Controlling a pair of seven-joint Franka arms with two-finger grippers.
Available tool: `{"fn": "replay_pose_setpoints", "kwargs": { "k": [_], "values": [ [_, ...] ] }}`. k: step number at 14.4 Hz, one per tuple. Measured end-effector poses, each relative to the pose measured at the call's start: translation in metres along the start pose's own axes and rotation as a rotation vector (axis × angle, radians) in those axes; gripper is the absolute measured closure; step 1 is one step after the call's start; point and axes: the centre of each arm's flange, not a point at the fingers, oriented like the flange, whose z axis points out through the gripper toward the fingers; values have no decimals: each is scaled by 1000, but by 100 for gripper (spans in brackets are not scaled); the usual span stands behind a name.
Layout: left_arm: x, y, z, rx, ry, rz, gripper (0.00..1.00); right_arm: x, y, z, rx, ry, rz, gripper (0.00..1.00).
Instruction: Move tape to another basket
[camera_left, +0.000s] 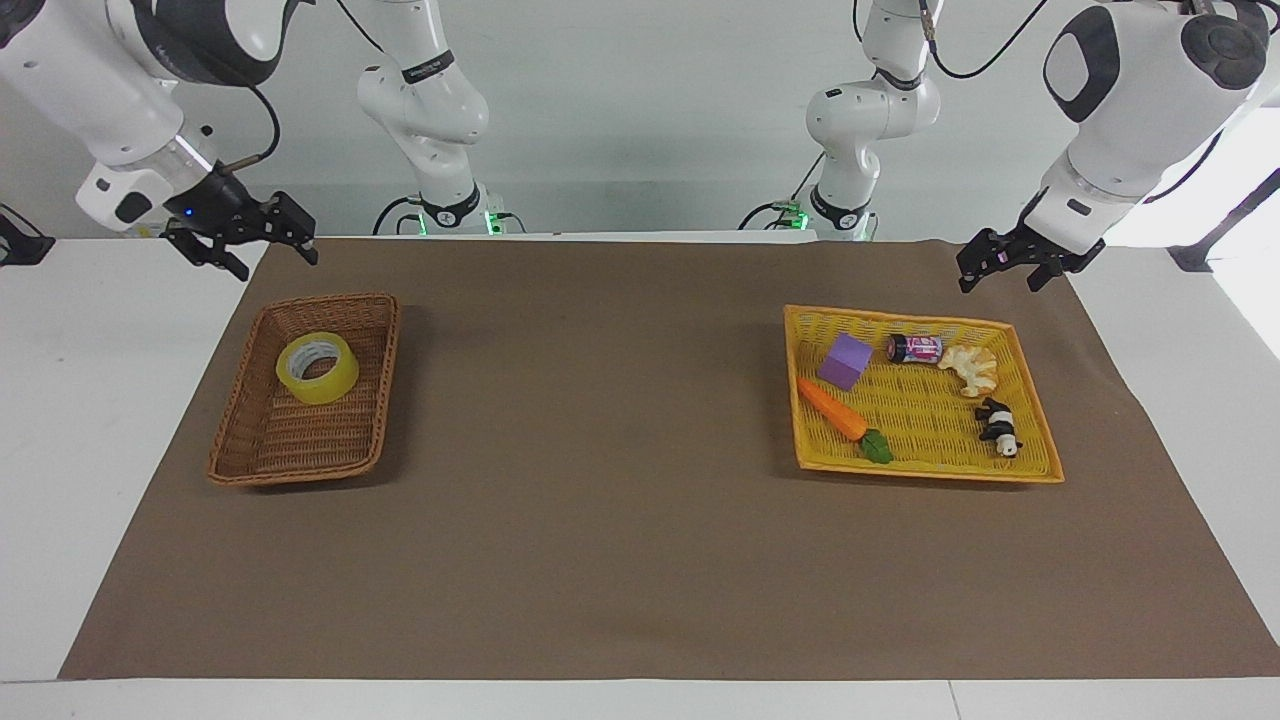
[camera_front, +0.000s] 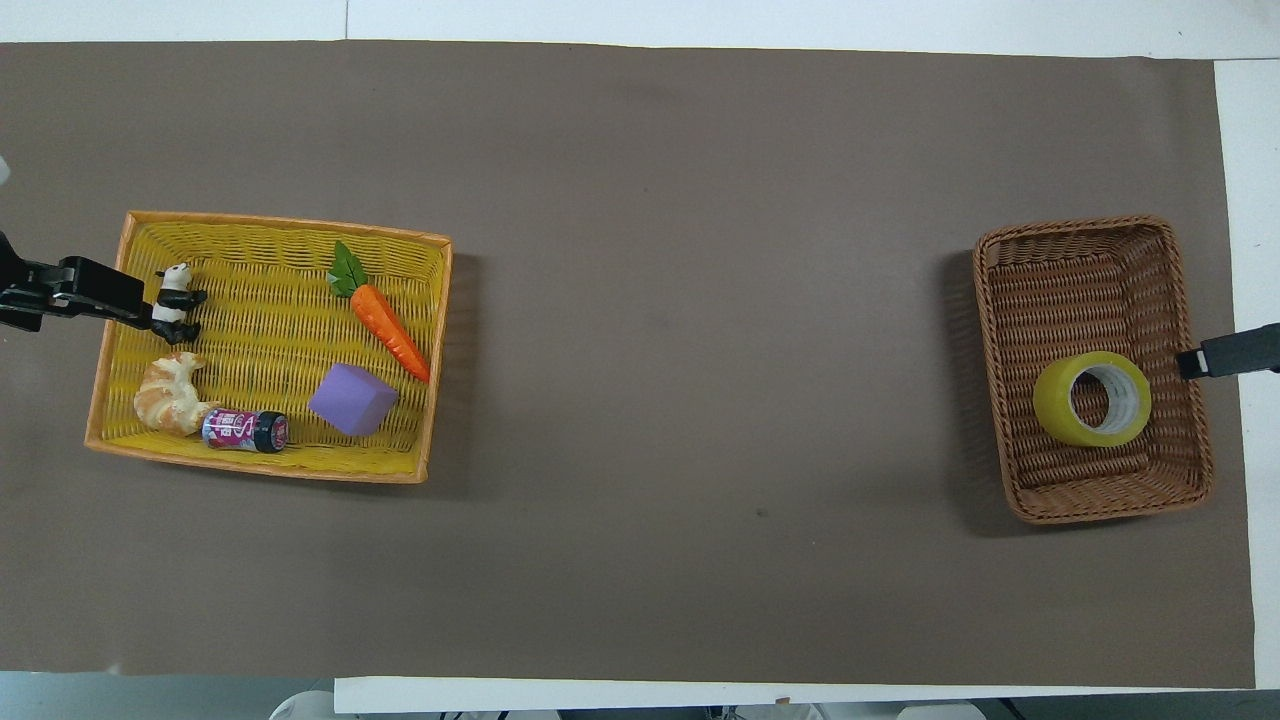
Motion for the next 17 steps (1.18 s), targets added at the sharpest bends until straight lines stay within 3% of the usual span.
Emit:
{"fn": "replay_pose_setpoints", "kwargs": {
  "k": [5, 11, 17],
  "values": [
    [0, -1, 0, 0, 0, -1, 0, 10, -1, -28, -98, -56, 30, 0],
    [0, -1, 0, 0, -1, -2, 0, 22, 22, -5, -82, -105, 103, 0],
    [0, -1, 0, 0, -1, -2, 0, 25, 19, -7, -86, -99, 100, 0]
  ]
}}
